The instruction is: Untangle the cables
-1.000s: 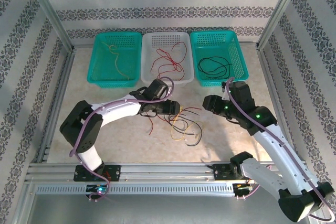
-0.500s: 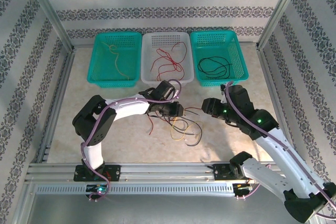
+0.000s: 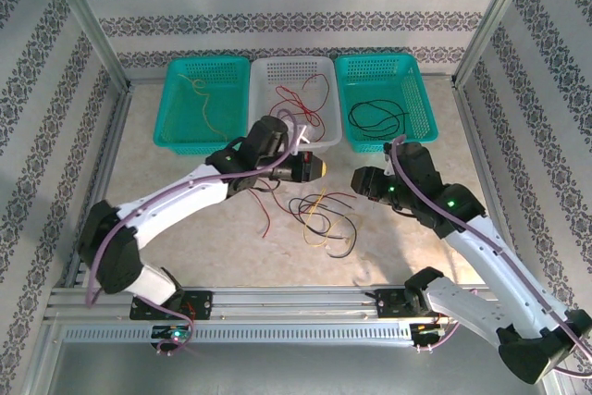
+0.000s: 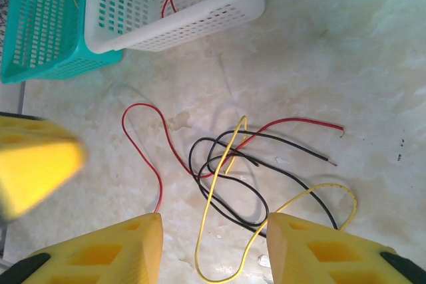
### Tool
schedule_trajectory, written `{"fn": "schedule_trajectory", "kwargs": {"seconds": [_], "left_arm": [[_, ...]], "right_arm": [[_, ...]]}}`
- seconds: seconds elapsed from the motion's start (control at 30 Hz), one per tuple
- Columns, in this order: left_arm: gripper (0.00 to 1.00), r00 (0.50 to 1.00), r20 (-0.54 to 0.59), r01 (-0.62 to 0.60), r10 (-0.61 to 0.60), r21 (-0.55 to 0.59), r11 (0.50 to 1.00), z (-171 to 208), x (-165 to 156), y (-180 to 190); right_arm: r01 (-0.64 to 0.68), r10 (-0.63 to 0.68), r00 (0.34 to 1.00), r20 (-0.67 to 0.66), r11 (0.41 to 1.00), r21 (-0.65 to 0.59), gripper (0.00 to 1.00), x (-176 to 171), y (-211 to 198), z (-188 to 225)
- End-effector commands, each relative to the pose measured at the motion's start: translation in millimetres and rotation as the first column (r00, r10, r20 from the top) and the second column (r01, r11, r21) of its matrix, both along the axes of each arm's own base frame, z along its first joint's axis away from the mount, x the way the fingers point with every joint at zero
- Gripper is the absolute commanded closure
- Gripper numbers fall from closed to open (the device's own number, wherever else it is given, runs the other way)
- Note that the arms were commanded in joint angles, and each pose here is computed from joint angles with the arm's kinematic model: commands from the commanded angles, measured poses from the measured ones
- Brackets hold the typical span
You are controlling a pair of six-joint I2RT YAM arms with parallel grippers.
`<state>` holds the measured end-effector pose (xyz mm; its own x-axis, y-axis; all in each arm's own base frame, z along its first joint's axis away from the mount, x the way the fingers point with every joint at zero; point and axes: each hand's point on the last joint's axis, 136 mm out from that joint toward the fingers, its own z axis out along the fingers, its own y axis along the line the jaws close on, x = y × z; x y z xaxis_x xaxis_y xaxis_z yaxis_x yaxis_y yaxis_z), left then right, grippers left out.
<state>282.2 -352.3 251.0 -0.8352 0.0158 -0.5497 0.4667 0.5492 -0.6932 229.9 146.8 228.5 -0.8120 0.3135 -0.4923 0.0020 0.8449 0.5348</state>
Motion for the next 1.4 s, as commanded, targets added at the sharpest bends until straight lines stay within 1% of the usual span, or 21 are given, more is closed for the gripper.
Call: {"fn": "schedule_trajectory", "kwargs": {"seconds": [0.0,0.07,0.17,0.23,0.33,0.43,0.5,0.57,0.63,0.7,0.8,0.87,0.97,1.0,1.2,1.37], "left_arm": [[0.9,1.0,-0.004,0.002,-0.002,0.079,0.997,-15.3,-8.9,10.0],[0.72,0.999,-0.045,-0.002,0.008,0.132,0.991,-39.3,-9.0,13.1],[0.57,0.995,-0.101,0.008,0.01,0.178,0.984,-77.2,-4.7,8.3],[0.51,0.993,-0.12,0.027,-0.001,0.222,0.975,-99.8,0.8,4.3],[0.48,0.991,-0.133,0.032,0.01,0.311,0.95,-131.0,13.5,1.9],[0.48,0.989,-0.147,0.027,0.029,0.371,0.928,-154.3,24.2,0.0],[0.51,0.988,-0.152,0.025,0.039,0.4,0.916,-165.0,29.4,-0.6],[0.55,0.985,-0.171,0.044,0.031,0.416,0.908,-174.2,31.0,-3.5],[0.61,0.982,-0.188,0.062,0.016,0.404,0.913,-176.6,30.3,-8.0],[0.63,0.982,-0.191,0.069,0.008,0.393,0.917,-177.7,29.7,-11.1],[0.77,0.981,-0.196,0.086,-0.007,0.397,0.914,-180.7,29.0,-11.9],[0.88,0.981,-0.193,0.098,-0.022,0.389,0.916,-173.9,27.5,-13.2],[0.98,0.987,-0.155,0.096,-0.042,0.358,0.929,-146.6,26.0,-13.8],[1.0,0.989,-0.137,0.092,-0.047,0.344,0.934,-135.1,25.1,-13.4],[1.0,0.998,-0.041,0.06,-0.052,0.22,0.974,-52.5,8.1,-2.9],[1.0,0.998,0.001,0.055,-0.055,0.084,0.995,10.7,-11.2,4.8]], "right_arm": [[-0.022,0.021,0.999,0.046,0.999,0.026,0.54,4.6,8.4,17.3],[-0.017,0.016,0.999,0.047,1.0,0.015,0.54,6.5,7.3,17.6],[0.021,-0.02,0.999,0.042,1.0,-0.014,0.54,7.8,-1.4,16.8],[0.022,-0.022,0.999,0.037,1.0,-0.01,0.54,8.3,-2.4,18.4],[0.01,-0.009,0.999,0.031,1.0,-0.013,0.54,6.0,-2.4,22.6],[0.012,-0.011,1.0,0.021,0.999,-0.037,0.54,2.1,-7.5,23.1],[0.017,-0.016,1.0,0.014,0.999,-0.044,0.54,-0.4,-10.6,22.0],[0.024,-0.024,1.0,0.008,0.999,-0.042,0.54,-2.8,-12.6,21.3],[0.033,-0.032,0.999,0.006,0.999,-0.037,0.54,-4.8,-14.3,20.2],[0.043,-0.043,0.999,0.005,0.999,-0.033,0.54,-6.2,-15.9,19.0],[0.055,-0.055,0.998,0.002,0.998,-0.024,0.54,-8.2,-17.4,18.7],[0.062,-0.062,0.998,0.004,0.998,-0.015,0.54,-8.9,-17.8,19.6],[0.063,-0.063,0.998,0.004,0.998,-0.013,0.54,-9.4,-18.0,20.2],[0.06,-0.06,0.998,0.006,0.998,-0.013,0.54,-8.9,-17.5,20.9],[0.01,-0.01,1.0,0.014,1.0,0.002,0.53,-3.4,-6.0,23.2],[-0.072,0.065,0.996,0.066,0.993,0.098,0.47,4.4,18.8,31.3]]}}
